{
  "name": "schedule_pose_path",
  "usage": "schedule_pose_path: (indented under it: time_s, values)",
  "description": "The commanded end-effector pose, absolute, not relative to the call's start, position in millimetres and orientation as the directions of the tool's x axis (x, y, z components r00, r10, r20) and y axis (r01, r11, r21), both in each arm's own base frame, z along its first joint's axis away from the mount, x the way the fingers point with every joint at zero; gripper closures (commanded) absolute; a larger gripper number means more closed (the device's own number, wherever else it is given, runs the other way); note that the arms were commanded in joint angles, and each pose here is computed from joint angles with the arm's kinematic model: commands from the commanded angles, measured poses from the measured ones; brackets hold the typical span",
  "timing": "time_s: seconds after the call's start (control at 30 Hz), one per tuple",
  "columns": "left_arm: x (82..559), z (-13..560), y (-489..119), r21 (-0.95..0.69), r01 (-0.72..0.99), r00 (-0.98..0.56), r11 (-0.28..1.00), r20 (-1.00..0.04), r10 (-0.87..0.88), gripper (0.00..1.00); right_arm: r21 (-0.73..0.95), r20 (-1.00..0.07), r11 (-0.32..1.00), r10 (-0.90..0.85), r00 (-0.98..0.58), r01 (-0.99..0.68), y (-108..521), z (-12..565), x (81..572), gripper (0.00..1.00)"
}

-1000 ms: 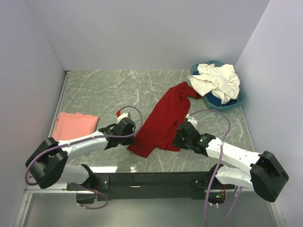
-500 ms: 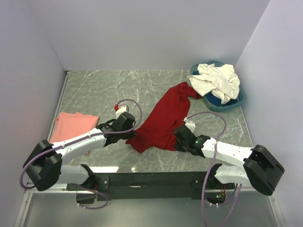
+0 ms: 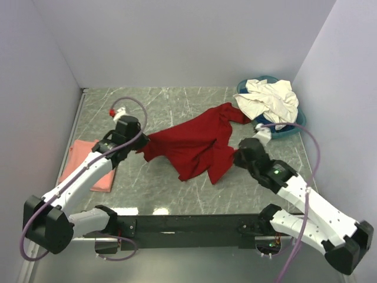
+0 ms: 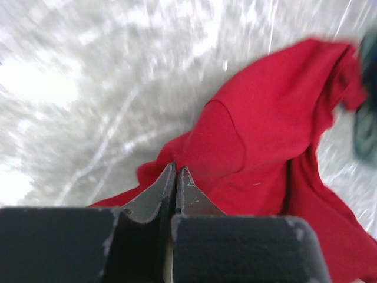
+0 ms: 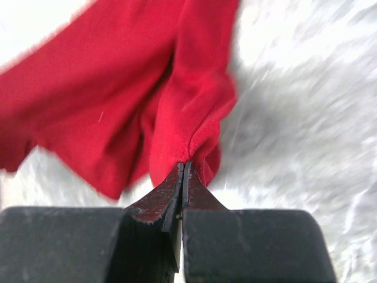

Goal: Fold and stack the t-shirts
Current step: Flatten the tshirt out

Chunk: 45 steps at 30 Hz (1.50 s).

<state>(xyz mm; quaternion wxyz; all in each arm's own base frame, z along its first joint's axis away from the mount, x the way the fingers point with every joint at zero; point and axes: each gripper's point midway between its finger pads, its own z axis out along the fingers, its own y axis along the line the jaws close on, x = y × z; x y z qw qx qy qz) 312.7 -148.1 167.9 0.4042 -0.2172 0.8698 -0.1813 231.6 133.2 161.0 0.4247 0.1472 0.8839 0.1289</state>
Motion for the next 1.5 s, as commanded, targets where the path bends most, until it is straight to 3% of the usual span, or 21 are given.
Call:
schedule_pose_path:
  time_s: [0.0,0.47,0.87,1.07,1.47]
  values:
    - [324,218,-132,-0.539,-0.194,-0.505,0.819,-0.661,-0.555,0.99,0.301,-0.787,0.934,0.358,-0.503,0.193,95,201,241,1.0]
    - [340,301,-70,-0.566,-0.245,-0.314,0.787,-0.722,-0.616,0.99,0.373,-0.867,0.862,0.456,-0.204,0.343,5,323,301,1.0]
    - [355,363,-55,-0.644,-0.178,-0.215,0.744,-0.712,-0.668,0.99,0.505,-0.849,0.825,0.528,-0.027,0.256,0,421,325,1.0]
    - [336,400,-42,-0.633,-0.158,-0.125,0.758,-0.748,-0.652,0.99,0.531,-0.844,0.812,0.53,0.075,0.241,-17,464,318,1.0]
    - [265,525,-7,-0.646,-0.039,0.214,0.763,-0.751,-0.625,0.98,0.565,-0.82,0.818,0.542,0.181,0.111,-11,539,303,1.0]
